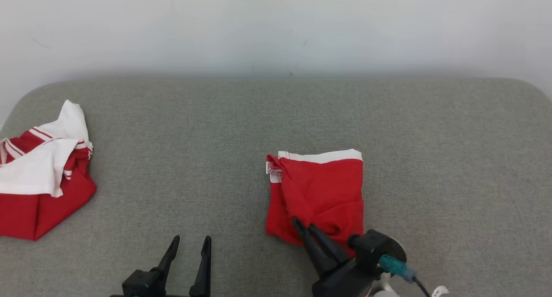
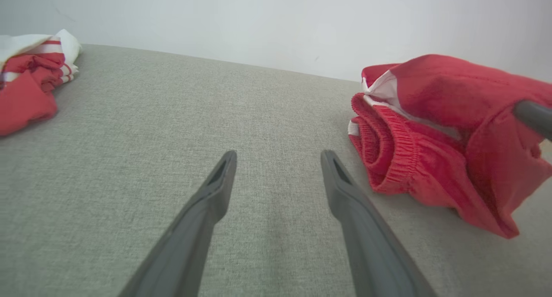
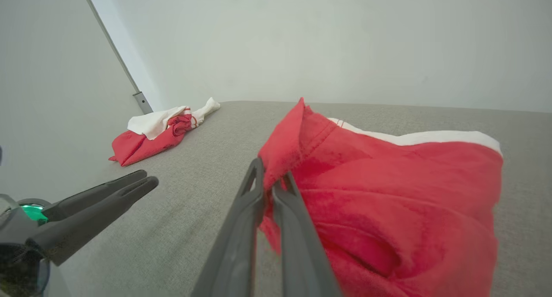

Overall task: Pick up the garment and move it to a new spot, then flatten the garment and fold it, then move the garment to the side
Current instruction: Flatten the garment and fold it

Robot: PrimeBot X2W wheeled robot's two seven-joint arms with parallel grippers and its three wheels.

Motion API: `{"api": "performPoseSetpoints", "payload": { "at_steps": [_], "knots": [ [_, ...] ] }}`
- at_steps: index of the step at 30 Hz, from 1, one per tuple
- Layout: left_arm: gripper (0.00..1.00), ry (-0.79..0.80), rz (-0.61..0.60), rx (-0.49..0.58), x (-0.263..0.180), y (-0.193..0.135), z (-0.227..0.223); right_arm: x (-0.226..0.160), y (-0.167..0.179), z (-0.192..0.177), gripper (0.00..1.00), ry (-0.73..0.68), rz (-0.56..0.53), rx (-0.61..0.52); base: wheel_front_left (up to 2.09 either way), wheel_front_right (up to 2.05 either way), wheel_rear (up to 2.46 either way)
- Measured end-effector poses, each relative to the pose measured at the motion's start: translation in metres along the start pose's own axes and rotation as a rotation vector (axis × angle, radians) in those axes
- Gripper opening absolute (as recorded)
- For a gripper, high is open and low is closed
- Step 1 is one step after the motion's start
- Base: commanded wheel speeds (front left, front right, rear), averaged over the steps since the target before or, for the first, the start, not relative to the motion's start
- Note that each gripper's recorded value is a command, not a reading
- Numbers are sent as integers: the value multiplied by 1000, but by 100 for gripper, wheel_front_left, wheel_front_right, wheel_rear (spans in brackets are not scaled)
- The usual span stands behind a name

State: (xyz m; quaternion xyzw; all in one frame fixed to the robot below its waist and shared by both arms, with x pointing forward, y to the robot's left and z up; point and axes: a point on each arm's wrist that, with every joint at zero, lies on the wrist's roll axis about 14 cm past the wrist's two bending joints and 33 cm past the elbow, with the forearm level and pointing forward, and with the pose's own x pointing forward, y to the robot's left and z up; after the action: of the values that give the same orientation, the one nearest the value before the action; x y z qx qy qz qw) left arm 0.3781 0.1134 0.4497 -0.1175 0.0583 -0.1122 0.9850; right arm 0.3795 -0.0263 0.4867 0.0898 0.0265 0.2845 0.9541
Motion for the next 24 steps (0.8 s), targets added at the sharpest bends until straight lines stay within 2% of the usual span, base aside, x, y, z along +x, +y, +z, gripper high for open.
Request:
{"api": "performPoseSetpoints", "payload": {
  "at_steps": [2,3,4,5,12,20,24],
  "knots": [
    [100,-3,11,-1,-1,3,1,1,7,-8,0,25,22,1,0,0,0],
    [100,-4,16,-1,-2,5,1,2,9,-10,29,32,26,10,0,0,0],
    [100,-4,19,-1,-2,6,1,2,10,-12,47,38,26,15,0,0,0],
    [100,-3,23,-2,-2,7,1,3,10,-14,100,42,25,25,0,0,0],
    [100,-13,42,13,-2,14,4,2,6,-8,100,17,-5,47,0,0,0],
    [100,-33,62,47,-2,22,12,-35,-64,11,100,-58,-258,18,0,0,0],
    [100,-41,60,59,-2,21,15,-58,-89,14,100,-74,-364,-7,0,0,0]
  ]
}}
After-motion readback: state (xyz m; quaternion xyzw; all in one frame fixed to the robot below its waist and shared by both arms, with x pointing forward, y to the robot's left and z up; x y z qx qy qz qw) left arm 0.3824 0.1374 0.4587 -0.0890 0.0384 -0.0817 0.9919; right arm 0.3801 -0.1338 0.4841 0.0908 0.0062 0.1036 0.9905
